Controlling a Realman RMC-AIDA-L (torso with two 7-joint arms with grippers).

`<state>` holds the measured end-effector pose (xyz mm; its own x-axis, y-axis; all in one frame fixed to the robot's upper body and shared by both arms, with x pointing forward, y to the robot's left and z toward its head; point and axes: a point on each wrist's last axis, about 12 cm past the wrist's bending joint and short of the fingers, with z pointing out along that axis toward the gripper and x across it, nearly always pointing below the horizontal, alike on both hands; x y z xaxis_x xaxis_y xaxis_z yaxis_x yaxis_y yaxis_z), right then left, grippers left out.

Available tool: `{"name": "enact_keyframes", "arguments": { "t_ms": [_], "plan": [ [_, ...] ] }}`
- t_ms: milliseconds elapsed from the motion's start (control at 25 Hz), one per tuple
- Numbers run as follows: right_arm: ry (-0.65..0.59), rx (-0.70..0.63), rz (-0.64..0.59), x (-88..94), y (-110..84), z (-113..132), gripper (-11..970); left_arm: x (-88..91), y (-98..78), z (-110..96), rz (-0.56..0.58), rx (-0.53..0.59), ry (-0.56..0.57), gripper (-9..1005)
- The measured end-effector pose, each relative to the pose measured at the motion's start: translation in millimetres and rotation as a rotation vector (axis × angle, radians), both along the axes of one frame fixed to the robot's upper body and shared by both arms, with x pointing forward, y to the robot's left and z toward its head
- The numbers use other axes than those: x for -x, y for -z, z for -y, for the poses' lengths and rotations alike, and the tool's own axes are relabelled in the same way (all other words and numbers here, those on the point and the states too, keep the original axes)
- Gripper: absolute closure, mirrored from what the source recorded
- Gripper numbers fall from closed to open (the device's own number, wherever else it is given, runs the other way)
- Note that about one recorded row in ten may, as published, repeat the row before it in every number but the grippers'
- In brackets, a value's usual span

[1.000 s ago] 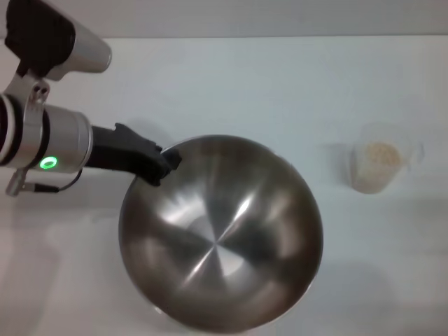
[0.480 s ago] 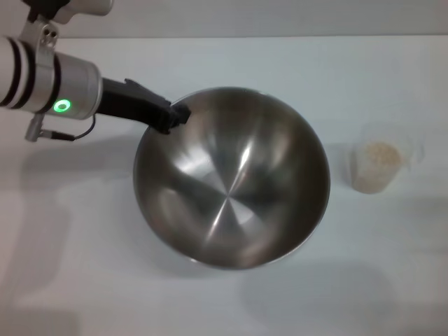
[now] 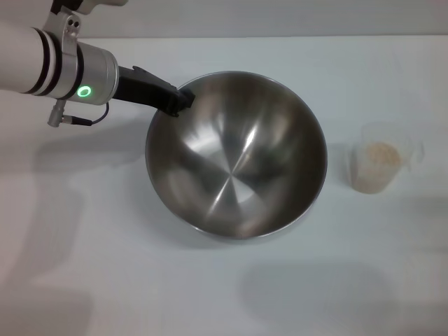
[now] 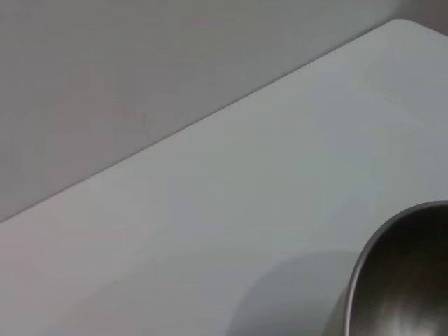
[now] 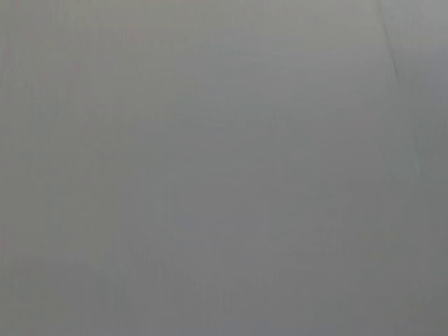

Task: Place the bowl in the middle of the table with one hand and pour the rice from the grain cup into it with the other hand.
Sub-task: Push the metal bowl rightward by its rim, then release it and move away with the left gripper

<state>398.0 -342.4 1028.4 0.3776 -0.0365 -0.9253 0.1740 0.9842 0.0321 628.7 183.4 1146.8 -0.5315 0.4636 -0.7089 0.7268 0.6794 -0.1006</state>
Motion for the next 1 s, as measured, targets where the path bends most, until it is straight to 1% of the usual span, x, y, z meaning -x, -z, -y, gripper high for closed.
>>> {"name": "enact_keyframes", "arguments": {
  "t_ms": [320, 520, 680, 920, 1000],
  "plan": [
    [-0.003, 0.001, 0.006, -3.0, -1.2, -0.1, 119, -0.5, 0.1, 1.4, 0.008, -0.004, 0.008, 966],
    [-0.006, 0.003, 0.01, -5.1, -1.9, -0.4, 119, 0.0, 2.3, 0.7, 0.033, -0.017, 0.025, 966],
    [-0.006, 0.002, 0.011, -5.8, -2.2, -0.3, 120, -1.3, 2.8, -0.6, 0.047, -0.013, 0.008, 966],
    [-0.002, 0.006, 0.011, -5.7, -2.4, 1.1, 120, -3.3, 2.9, -2.1, 0.067, -0.012, -0.012, 930],
    [0.0, 0.006, 0.011, -5.7, -2.5, 1.4, 120, -4.1, 2.6, -2.4, 0.073, -0.012, -0.017, 787]
  ]
}}
